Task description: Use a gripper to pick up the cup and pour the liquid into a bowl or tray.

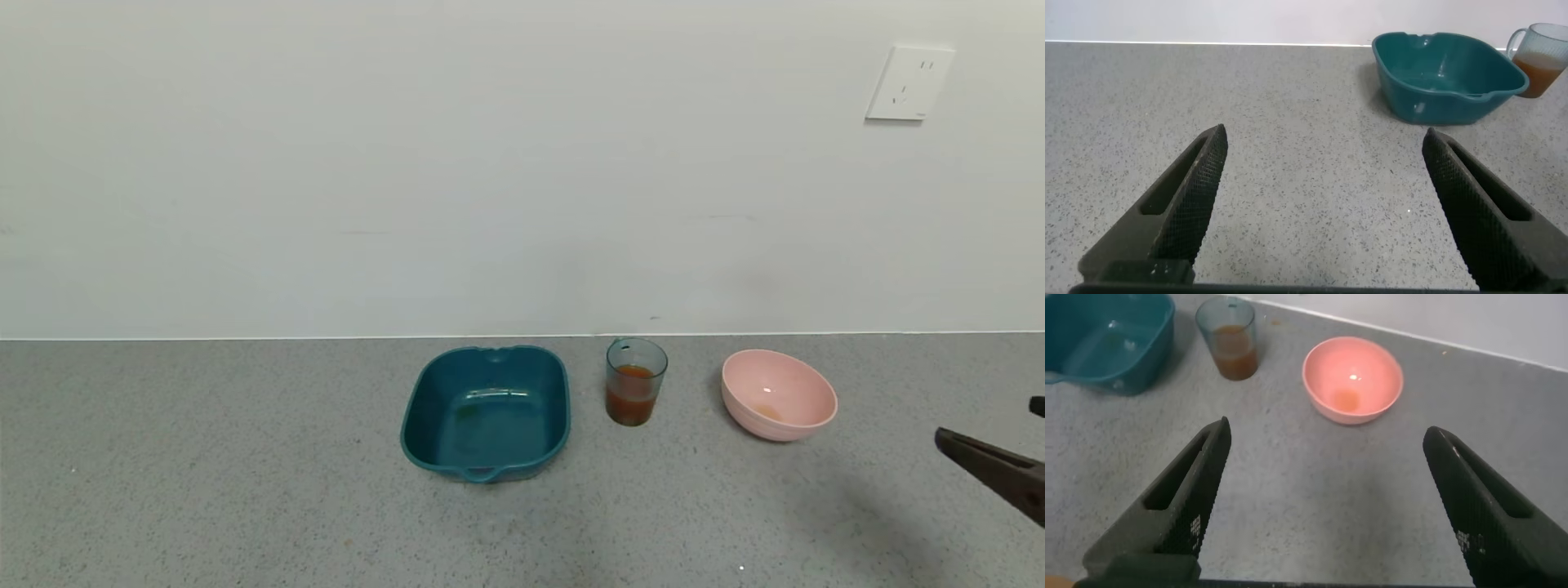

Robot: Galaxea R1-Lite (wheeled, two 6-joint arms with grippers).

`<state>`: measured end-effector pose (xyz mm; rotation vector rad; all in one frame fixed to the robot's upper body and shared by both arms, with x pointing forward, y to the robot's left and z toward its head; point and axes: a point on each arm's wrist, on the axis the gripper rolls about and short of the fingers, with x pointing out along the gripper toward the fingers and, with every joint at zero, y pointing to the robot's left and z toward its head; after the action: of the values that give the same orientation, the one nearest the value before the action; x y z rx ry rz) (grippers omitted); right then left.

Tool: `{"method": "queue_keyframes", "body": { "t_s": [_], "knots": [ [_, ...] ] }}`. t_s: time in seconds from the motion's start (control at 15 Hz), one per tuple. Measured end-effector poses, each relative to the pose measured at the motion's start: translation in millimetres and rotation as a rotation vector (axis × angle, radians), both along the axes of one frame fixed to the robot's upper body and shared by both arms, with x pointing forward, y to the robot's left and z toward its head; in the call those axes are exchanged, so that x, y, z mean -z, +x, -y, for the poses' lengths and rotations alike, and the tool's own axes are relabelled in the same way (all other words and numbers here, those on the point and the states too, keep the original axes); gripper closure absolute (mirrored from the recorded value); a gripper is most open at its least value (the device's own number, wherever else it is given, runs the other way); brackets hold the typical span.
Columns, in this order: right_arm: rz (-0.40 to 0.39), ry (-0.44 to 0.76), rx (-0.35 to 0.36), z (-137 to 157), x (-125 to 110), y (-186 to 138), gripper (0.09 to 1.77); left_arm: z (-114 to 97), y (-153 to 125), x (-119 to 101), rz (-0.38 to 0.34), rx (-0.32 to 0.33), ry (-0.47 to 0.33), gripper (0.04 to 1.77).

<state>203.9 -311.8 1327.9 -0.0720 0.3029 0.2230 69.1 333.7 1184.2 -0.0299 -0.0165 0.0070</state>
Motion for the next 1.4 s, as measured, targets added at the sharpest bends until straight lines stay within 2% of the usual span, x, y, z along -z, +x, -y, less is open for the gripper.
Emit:
{"method": "queue_keyframes", "body": {
  "t_s": [0.13, 0.6, 0.8, 1.0, 1.4],
  "knots": [
    [-0.053, 0.013, -0.033, -13, 6, 10, 0.15, 0, 0, 0, 0.000, 0.000, 0.000, 0.09],
    [-0.148, 0.031, -0.107, -74, 32, 45, 0.15, 0, 0, 0, 0.000, 0.000, 0.000, 0.09],
    [-0.198, 0.042, -0.097, -93, 50, 61, 0.15, 0, 0, 0, 0.000, 0.000, 0.000, 0.09],
    [-0.238, 0.050, -0.057, -109, 72, 81, 0.15, 0, 0, 0, 0.000, 0.000, 0.000, 0.09],
    [-0.217, 0.054, 0.008, -134, 111, 117, 0.15, 0, 0, 0, 0.000, 0.000, 0.000, 0.09]
  ]
}}
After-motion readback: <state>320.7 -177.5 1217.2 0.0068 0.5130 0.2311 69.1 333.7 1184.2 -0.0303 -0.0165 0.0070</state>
